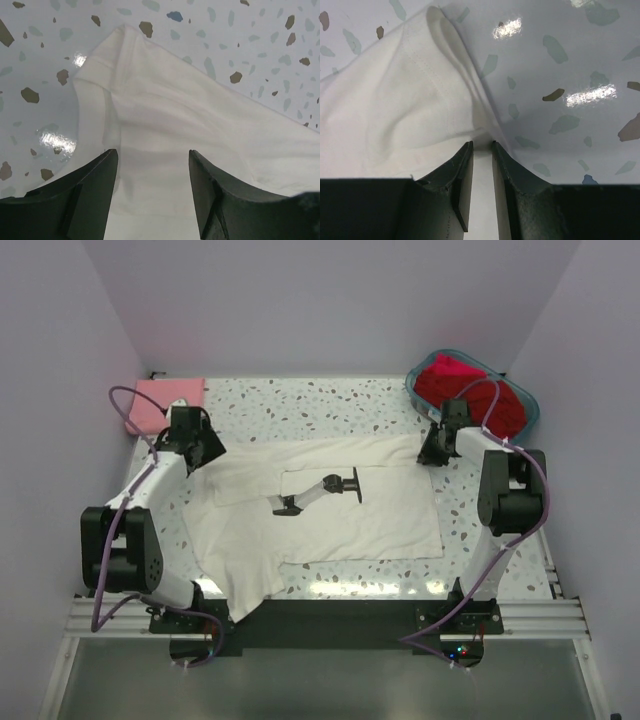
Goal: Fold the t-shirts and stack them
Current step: Fold the tshirt
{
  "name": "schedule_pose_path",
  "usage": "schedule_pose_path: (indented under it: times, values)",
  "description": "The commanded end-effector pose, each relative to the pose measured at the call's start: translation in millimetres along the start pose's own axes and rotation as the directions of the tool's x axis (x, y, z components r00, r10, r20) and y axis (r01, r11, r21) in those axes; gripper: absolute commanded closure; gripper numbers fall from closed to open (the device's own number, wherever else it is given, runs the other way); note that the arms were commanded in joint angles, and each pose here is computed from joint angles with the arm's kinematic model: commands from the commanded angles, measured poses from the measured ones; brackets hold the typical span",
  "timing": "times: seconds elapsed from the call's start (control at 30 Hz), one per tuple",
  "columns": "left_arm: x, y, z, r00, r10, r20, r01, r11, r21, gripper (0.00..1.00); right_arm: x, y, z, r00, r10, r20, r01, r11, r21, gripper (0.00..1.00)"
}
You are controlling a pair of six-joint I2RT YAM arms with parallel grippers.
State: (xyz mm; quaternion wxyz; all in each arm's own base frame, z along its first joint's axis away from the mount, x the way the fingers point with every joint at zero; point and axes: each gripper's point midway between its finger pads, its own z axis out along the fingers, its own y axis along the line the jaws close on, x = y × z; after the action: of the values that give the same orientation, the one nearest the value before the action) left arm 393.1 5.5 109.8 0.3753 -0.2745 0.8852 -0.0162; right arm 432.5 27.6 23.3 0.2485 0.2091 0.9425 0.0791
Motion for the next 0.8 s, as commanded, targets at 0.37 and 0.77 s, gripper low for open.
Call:
schedule_pose_path:
  times: [0.37, 0.77]
  values:
    - [40, 17, -10, 0.997, 0.069, -0.025, -0.068, 0.998, 0.017, 0.36, -12, -6, -5, 0.998, 0.036, 0.055, -0.039, 0.998, 0.048, 0.83]
    - [48, 28, -2, 0.996, 0.089, -0.003, -0.089, 0.996, -0.015, 0.36, -21, -7, -15, 0.998, -0.010, 0.063, 0.006, 0.998, 0.061, 1.00]
